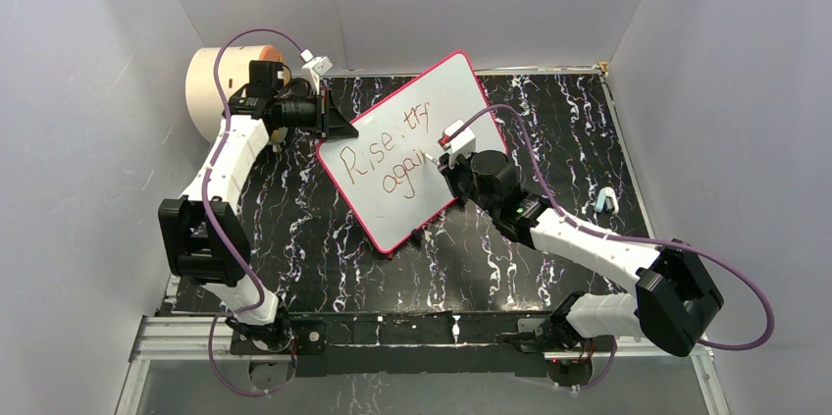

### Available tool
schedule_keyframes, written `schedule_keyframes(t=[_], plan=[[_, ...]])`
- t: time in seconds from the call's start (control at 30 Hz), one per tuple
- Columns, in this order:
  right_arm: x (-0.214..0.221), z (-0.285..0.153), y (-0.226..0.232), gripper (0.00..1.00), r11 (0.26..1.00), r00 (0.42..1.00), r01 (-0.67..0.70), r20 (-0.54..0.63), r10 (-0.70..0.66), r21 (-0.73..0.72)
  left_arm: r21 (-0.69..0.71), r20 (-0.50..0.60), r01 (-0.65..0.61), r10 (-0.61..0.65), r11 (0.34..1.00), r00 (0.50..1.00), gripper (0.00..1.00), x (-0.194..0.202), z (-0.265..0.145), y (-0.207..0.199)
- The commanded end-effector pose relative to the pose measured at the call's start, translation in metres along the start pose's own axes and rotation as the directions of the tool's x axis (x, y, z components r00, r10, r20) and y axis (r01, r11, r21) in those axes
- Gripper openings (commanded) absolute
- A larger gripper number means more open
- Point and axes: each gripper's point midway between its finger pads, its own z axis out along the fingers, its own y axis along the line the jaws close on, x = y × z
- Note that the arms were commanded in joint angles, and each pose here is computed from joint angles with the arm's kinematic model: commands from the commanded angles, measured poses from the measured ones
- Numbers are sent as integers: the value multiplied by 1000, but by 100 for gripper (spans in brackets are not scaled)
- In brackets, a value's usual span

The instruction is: Write a sentence on the whiteboard

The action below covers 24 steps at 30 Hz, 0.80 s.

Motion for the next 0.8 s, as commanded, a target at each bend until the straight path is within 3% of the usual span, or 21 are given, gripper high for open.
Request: schedule_keyframes(t=[0.0, 0.77], plan=[[-39, 0, -3, 0, 1000, 993, -17, 117, 17, 6, -32, -88, 55, -58, 998, 994, 0, 31, 5, 5], [-26, 8, -25, 0, 995, 996, -41, 88, 33, 92, -29, -88, 55, -58, 998, 994, 0, 30, 6, 5]])
